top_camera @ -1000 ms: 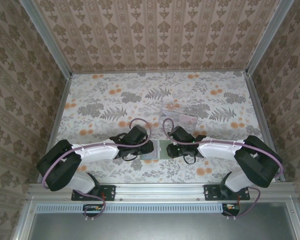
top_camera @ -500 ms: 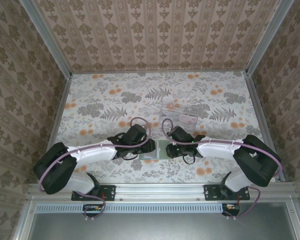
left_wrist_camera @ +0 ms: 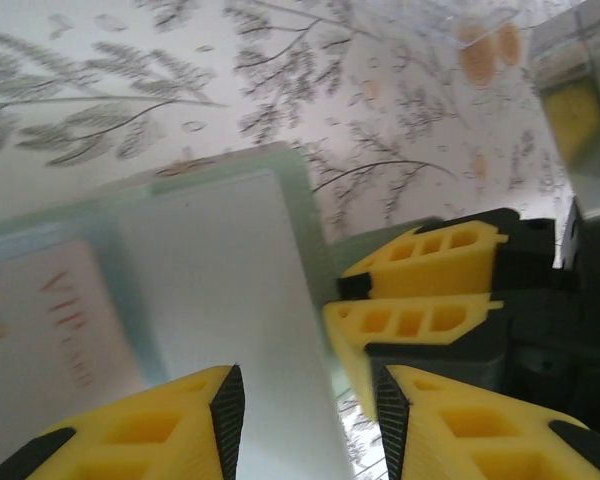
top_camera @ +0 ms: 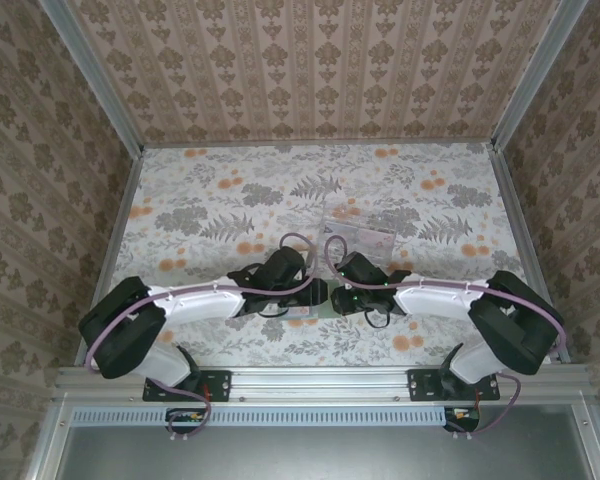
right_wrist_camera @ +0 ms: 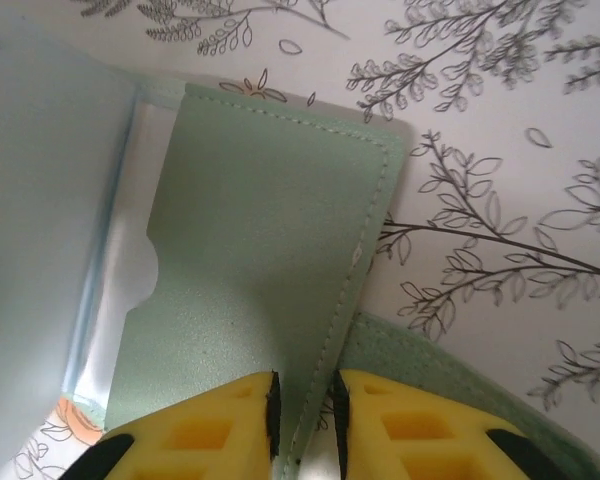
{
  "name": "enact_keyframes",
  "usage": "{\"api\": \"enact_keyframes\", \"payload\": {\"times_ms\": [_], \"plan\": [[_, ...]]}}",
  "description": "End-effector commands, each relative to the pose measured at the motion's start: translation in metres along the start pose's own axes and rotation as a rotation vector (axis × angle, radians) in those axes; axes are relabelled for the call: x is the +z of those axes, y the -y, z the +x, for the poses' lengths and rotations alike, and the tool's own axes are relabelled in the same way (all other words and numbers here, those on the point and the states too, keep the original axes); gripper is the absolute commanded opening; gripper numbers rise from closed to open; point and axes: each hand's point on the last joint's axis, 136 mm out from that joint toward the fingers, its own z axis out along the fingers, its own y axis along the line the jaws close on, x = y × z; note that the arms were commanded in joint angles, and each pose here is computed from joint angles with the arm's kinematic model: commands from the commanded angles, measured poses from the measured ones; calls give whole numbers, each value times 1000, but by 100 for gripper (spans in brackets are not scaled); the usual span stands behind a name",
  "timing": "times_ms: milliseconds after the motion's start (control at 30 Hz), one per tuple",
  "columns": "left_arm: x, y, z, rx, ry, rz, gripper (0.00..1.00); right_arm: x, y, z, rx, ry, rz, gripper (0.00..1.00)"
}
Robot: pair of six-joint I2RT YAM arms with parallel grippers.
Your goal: Take the credit cards out of the card holder
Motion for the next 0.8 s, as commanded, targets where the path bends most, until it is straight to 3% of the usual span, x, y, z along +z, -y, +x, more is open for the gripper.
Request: {"api": "enact_keyframes", "payload": {"times_ms": [0,200,467,667,767], "plan": [[7,21,-2,58,-15,55,43,-20,12,-13,61,91,29,26],[13,20,0,58,-28,39,43,-42,27,-23,132,175,5,27],[-17,-13,-12,44,44,-72,42,-47,-5,-34,108,175,-151,27],[-34,-60,-7,-29,61,-176,27,-36,-42,-41,140,134,-310,27],[-35,-77,-1,-63,47,-208,14,-30,-62,-42,153,111,-380,27]]}}
